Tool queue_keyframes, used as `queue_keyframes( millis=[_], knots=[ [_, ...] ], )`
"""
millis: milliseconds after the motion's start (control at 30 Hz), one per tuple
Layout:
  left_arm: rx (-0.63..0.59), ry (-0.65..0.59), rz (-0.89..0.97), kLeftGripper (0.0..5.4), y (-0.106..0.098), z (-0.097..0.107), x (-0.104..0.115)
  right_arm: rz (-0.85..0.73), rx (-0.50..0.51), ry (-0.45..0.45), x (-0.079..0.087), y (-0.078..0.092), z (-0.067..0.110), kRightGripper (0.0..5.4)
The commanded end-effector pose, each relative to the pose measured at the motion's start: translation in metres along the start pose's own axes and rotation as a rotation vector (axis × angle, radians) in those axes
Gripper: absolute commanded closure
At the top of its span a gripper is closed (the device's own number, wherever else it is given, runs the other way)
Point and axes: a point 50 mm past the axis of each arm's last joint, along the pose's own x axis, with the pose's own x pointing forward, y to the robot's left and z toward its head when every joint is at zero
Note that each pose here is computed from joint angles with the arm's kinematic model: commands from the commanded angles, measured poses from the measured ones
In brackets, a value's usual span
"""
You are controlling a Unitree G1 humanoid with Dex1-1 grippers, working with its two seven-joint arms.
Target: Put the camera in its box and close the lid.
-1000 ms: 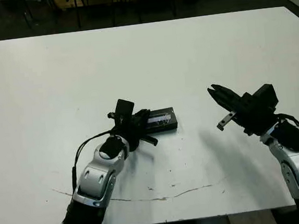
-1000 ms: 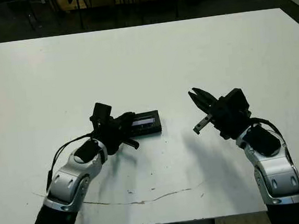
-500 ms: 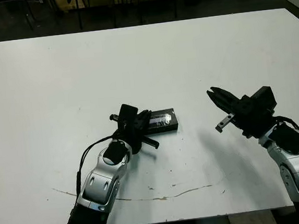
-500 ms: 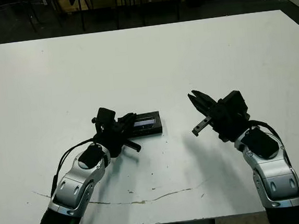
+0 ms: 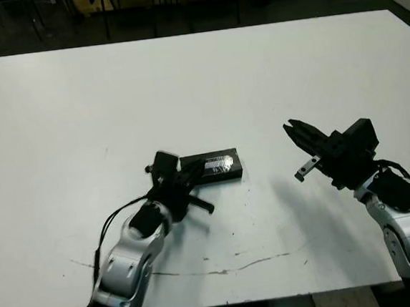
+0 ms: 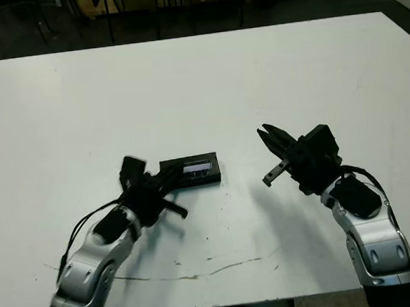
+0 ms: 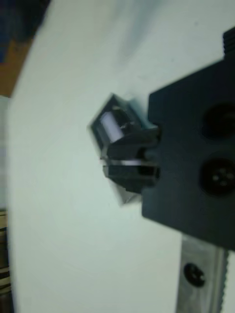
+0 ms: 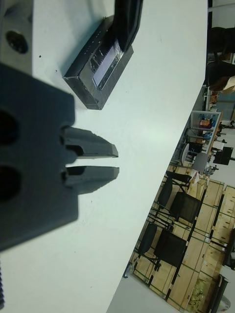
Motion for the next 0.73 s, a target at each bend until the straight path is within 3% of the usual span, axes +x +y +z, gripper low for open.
queue_keyframes(
  millis=[33, 167, 300, 467, 633, 733],
  knots=[
    [0.067, -0.105, 0.072, 5.38, 0.022, 0.022, -0.012, -0.002, 0.014, 0.006, 0.000, 0.000, -0.004, 5.40],
    [0.115, -0.258, 0.183, 5.38, 0.050, 0.050, -0.022, -0.029, 0.024, -0.005, 0.003, 0.000, -0.002, 5.40],
    [0.118, -0.352, 0.306, 5.38, 0.073, 0.054, -0.031, -0.065, 0.035, -0.020, 0.007, 0.001, 0.000, 5.40],
    [0.152, -0.308, 0.478, 5.38, 0.090, 0.026, -0.043, -0.130, 0.037, -0.065, 0.012, 0.000, 0.002, 5.40],
    [0.063, -0.230, 0.536, 5.38, 0.086, -0.001, -0.044, -0.224, 0.035, -0.062, 0.017, 0.006, -0.001, 5.40],
    [0.041, -0.219, 0.540, 5.38, 0.082, -0.006, -0.041, -0.238, 0.050, -0.059, 0.019, 0.011, -0.004, 5.40]
  ],
)
